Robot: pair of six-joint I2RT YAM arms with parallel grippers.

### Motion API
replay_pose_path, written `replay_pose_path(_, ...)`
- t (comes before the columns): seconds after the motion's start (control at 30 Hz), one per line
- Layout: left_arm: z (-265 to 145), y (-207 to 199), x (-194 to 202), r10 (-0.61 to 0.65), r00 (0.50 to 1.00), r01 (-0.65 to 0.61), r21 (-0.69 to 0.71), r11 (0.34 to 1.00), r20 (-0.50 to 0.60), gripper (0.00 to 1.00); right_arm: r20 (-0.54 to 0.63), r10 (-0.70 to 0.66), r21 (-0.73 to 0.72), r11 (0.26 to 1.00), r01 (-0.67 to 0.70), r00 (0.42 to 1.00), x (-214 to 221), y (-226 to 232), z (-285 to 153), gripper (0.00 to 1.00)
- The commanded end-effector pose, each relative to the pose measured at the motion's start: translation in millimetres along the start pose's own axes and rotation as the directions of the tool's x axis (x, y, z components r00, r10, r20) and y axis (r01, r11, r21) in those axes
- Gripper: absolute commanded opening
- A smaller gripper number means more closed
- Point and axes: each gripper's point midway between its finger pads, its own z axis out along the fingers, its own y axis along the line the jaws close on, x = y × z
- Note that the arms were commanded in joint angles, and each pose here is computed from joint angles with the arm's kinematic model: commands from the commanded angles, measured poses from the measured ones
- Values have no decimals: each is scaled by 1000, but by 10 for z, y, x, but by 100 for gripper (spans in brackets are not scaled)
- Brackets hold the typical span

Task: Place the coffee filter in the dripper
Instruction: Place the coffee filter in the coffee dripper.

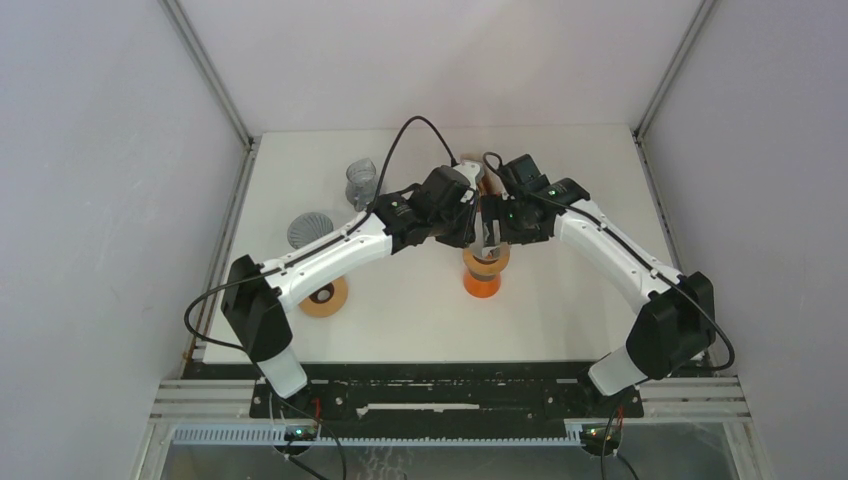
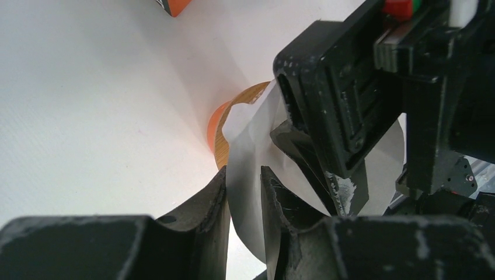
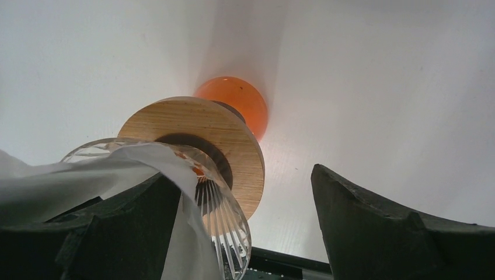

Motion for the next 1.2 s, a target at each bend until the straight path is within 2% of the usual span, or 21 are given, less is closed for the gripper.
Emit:
replay_pose_path(0.0, -112, -144, -266, 13, 998, -15, 33, 999, 69, 29, 4, -12, -8, 1000, 12, 1000, 10, 18, 45, 89)
replay_pose_path(0.5, -75, -125, -190, 12, 999, -13, 26, 1000, 47, 29, 9, -8, 17, 1000, 8, 1000, 32, -94, 76, 89)
replay_pose_path(1.17, -76, -82, -110, 11, 999, -11, 15, 1000, 31, 36, 30, -20, -2, 1000, 20, 999, 28, -95, 94, 89)
